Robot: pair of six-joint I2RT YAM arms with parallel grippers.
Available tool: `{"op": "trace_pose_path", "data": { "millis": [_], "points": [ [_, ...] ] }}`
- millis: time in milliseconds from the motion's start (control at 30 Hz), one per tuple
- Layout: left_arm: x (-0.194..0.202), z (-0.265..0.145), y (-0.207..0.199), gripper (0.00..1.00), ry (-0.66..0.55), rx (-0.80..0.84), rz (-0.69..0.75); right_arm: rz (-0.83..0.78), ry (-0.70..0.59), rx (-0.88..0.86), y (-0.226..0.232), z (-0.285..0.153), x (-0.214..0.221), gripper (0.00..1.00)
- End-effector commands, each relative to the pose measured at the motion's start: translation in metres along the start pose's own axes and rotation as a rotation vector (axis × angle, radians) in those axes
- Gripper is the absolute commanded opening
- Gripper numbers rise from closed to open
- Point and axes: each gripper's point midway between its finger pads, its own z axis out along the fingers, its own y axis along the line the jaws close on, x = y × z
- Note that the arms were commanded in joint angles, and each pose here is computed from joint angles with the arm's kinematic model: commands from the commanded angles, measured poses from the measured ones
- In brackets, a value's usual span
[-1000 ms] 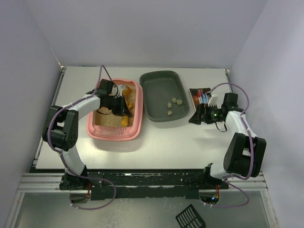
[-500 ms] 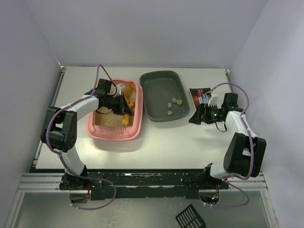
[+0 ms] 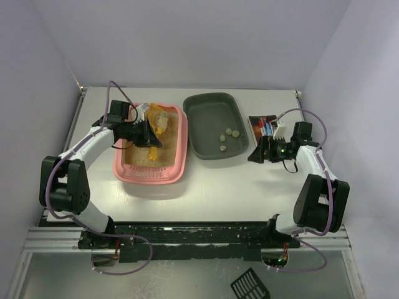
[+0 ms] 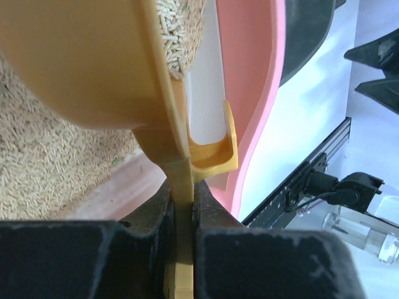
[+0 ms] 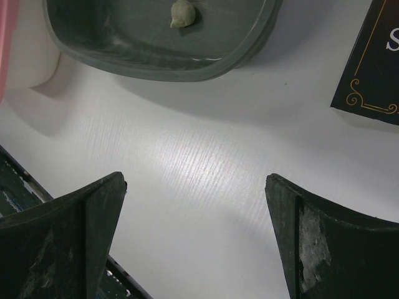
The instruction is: Clean the litter box
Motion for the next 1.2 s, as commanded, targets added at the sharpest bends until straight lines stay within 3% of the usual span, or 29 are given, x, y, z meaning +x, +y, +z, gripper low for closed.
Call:
{"op": "trace_pose_path", "data": {
  "millis": [0, 200, 367, 500, 733, 900, 1167],
  "points": [
    [0.022, -0.010, -0.008, 0.07, 0.034, 0.047, 0.004, -0.020, -0.012, 0.004, 0.000, 0.001, -0.007, 0.95],
    [0.038, -0.017, -0.044, 0.07, 0.007, 0.294, 0.011, -0.015, -0.008, 0.001, -0.001, 0.002, -0.006, 0.95],
    [0.025, -0.051, -0.080, 0.07, -0.212, 0.396, 0.200, -0.011, -0.004, -0.002, -0.001, 0.004, -0.005, 0.95],
    [0.023, -0.070, -0.096, 0.07, -0.309, 0.447, 0.324, -0.012, -0.004, 0.000, -0.001, 0.003, -0.005, 0.95],
    [0.019, -0.073, -0.091, 0.07, -0.368, 0.411, 0.400, -0.014, -0.005, 0.002, -0.001, 0.003, -0.005, 0.95],
    [0.008, -0.082, -0.083, 0.07, -0.478, 0.312, 0.470, -0.014, -0.004, 0.001, -0.001, 0.003, -0.005, 0.95],
    [0.002, -0.083, -0.066, 0.07, -0.494, 0.276, 0.390, -0.012, -0.002, 0.003, -0.002, 0.004, -0.004, 0.95]
  ]
}}
